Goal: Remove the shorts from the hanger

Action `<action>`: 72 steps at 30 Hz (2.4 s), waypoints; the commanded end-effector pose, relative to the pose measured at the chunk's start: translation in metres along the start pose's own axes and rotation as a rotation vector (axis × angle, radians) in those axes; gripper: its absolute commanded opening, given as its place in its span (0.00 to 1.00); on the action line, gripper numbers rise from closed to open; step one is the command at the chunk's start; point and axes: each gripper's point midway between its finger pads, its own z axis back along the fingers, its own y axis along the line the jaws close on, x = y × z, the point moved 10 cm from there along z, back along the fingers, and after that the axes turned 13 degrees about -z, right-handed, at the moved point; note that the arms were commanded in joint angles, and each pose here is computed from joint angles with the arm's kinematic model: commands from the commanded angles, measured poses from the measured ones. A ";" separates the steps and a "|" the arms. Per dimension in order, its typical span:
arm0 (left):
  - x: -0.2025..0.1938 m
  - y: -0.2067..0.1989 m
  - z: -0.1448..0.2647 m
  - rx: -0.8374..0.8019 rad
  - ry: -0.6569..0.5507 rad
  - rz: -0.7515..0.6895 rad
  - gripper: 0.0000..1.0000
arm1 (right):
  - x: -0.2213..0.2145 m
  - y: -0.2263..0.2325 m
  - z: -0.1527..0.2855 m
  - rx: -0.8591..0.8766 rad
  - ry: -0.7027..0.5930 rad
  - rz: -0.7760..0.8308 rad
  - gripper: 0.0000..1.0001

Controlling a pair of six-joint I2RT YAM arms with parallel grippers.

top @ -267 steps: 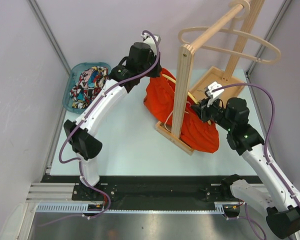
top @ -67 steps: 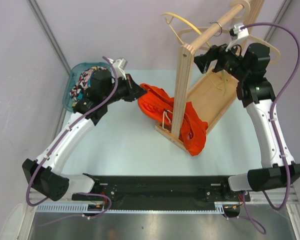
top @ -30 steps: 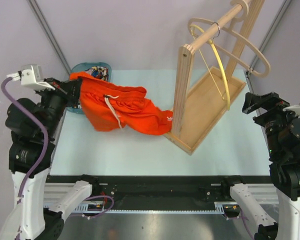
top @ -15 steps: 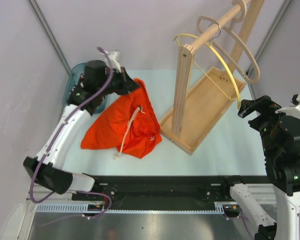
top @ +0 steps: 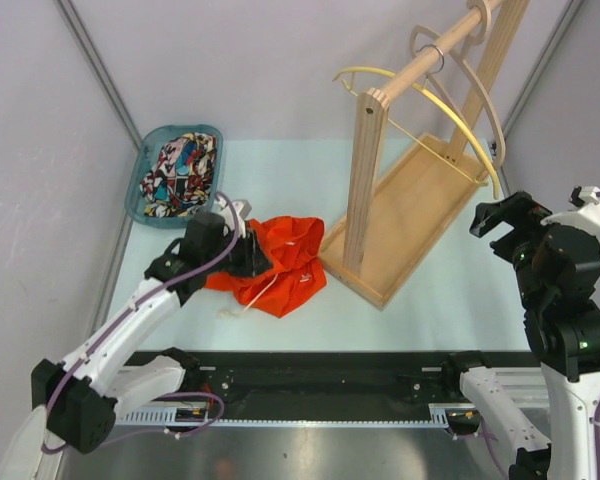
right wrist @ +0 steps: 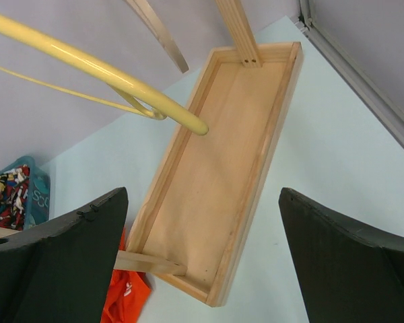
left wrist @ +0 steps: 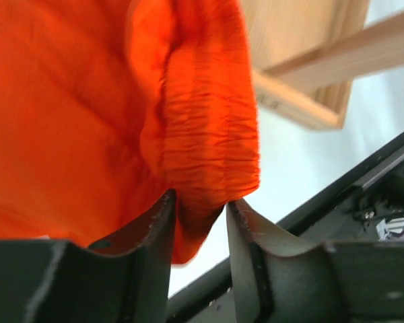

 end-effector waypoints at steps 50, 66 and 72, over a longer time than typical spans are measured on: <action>0.038 0.075 -0.015 0.040 -0.249 0.743 0.00 | -0.044 -0.026 -0.010 0.034 0.110 0.051 1.00; 0.242 0.147 0.085 0.190 -0.717 0.103 0.00 | -0.049 -0.024 -0.025 0.030 0.145 0.102 1.00; 0.270 0.188 0.100 0.423 -0.665 0.049 0.00 | -0.050 -0.022 -0.030 0.028 0.153 0.121 1.00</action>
